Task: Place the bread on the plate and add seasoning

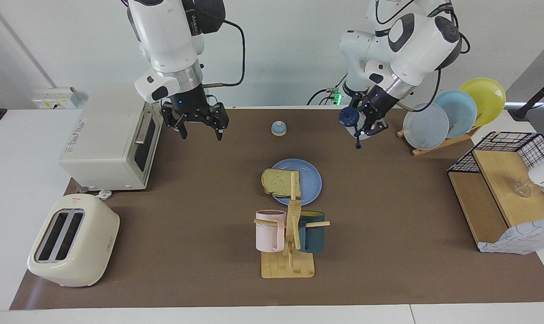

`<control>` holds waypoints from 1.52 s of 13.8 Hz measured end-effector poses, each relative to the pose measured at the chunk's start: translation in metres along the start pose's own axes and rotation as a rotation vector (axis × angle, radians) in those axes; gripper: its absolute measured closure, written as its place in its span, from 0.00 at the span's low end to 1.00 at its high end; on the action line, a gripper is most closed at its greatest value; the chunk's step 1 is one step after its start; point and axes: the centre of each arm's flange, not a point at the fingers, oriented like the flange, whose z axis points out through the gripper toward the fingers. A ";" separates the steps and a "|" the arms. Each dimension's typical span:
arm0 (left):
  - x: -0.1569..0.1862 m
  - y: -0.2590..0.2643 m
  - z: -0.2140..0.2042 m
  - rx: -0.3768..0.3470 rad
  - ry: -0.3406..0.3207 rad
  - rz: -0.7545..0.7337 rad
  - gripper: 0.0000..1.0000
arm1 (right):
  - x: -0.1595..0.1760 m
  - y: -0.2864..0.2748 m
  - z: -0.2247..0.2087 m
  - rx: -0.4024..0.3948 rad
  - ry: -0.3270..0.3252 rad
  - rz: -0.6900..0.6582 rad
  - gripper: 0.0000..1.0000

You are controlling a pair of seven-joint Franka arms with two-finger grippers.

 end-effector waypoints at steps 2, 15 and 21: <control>0.000 -0.004 -0.001 0.040 0.028 -0.058 0.55 | -0.004 0.015 -0.004 -0.039 -0.035 -0.021 0.00; -0.016 -0.029 0.018 0.273 0.253 -0.375 0.55 | 0.009 0.144 0.000 -0.109 -0.140 -0.159 0.00; -0.035 -0.034 0.027 0.365 0.383 -0.508 0.55 | 0.006 0.143 0.001 -0.118 -0.144 -0.183 0.00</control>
